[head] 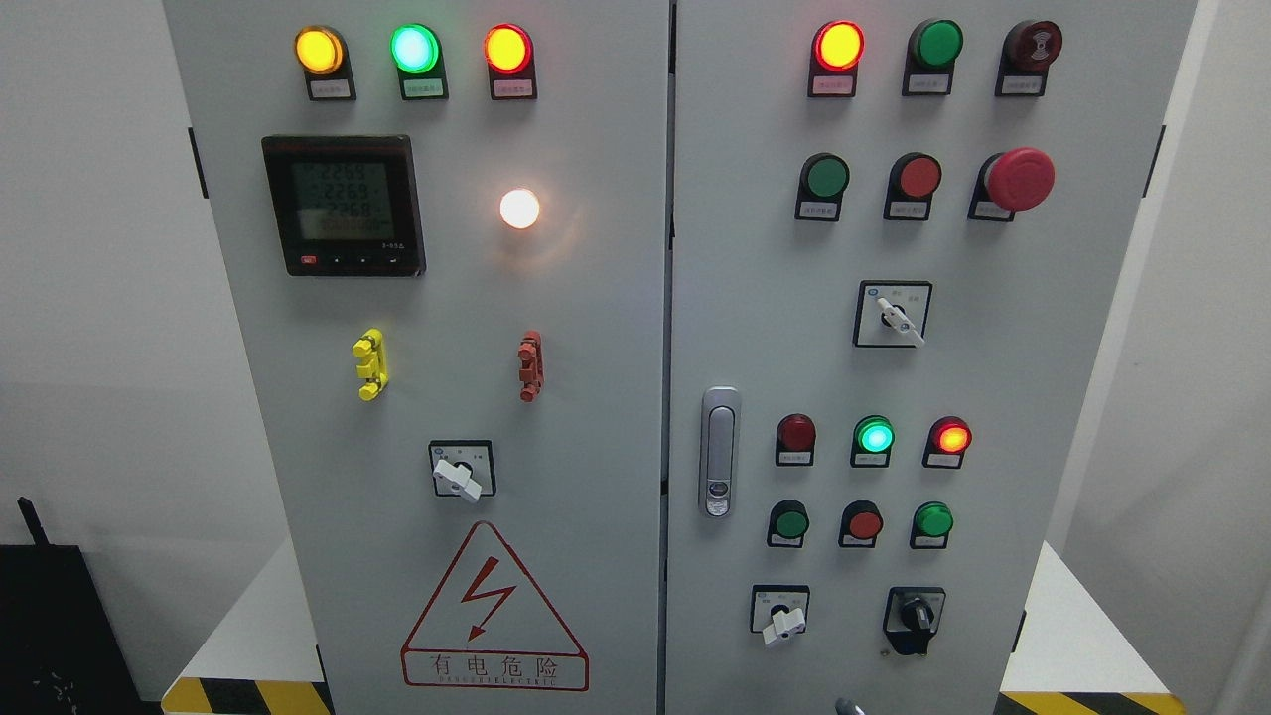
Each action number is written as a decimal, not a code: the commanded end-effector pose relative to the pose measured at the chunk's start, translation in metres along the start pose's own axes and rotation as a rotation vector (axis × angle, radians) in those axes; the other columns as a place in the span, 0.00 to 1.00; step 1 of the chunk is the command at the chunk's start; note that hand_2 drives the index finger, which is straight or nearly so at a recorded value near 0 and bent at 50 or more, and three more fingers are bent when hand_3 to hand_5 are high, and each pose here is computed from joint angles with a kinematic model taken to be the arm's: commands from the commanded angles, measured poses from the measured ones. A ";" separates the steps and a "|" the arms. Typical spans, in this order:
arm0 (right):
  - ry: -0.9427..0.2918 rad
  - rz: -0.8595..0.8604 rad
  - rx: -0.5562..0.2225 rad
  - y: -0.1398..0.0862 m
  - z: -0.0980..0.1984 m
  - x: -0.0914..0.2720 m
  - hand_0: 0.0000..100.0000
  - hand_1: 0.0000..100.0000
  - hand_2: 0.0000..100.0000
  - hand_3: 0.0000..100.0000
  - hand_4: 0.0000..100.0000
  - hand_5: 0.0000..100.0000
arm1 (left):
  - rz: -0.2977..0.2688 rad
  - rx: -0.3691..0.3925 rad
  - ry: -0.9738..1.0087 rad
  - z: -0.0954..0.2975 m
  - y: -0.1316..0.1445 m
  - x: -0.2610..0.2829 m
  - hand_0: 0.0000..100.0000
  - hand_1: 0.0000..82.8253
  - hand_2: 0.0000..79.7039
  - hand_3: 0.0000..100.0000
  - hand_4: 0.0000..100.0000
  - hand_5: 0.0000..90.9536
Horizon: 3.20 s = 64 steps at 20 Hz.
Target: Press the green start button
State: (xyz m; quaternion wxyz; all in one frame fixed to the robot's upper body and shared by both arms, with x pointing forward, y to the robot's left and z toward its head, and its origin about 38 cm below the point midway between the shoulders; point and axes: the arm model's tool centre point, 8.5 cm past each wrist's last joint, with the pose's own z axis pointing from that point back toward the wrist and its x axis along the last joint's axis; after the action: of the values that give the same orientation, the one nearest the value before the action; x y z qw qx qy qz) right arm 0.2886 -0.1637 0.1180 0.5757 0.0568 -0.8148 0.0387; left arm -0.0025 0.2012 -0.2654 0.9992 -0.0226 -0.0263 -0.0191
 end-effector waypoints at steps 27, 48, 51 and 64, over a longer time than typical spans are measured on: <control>-0.139 0.311 -0.032 -0.026 -0.040 0.022 0.05 0.27 0.00 0.29 0.24 0.05 | 0.000 0.000 0.000 0.000 0.000 0.000 0.12 0.67 0.00 0.00 0.00 0.00; -0.256 0.952 -0.040 -0.050 -0.078 0.045 0.44 0.32 0.00 0.54 0.53 0.42 | 0.000 0.000 0.000 0.000 0.000 0.000 0.12 0.67 0.00 0.00 0.00 0.00; -0.268 0.983 -0.033 -0.047 -0.088 0.048 0.45 0.33 0.00 0.55 0.53 0.43 | 0.000 0.000 0.000 0.000 0.000 0.000 0.12 0.67 0.00 0.00 0.00 0.00; -0.250 1.034 -0.006 -0.026 -0.108 0.042 0.49 0.33 0.00 0.56 0.55 0.43 | 0.000 0.000 0.000 0.000 0.000 0.000 0.12 0.67 0.00 0.00 0.00 0.00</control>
State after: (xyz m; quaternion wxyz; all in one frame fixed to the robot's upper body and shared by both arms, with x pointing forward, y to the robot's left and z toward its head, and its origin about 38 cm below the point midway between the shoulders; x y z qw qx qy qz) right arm 0.3699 -0.1877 0.1979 0.3790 -0.3511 -0.8051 0.2913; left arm -0.0024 0.2012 -0.2654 0.9992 -0.0226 -0.0263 -0.0191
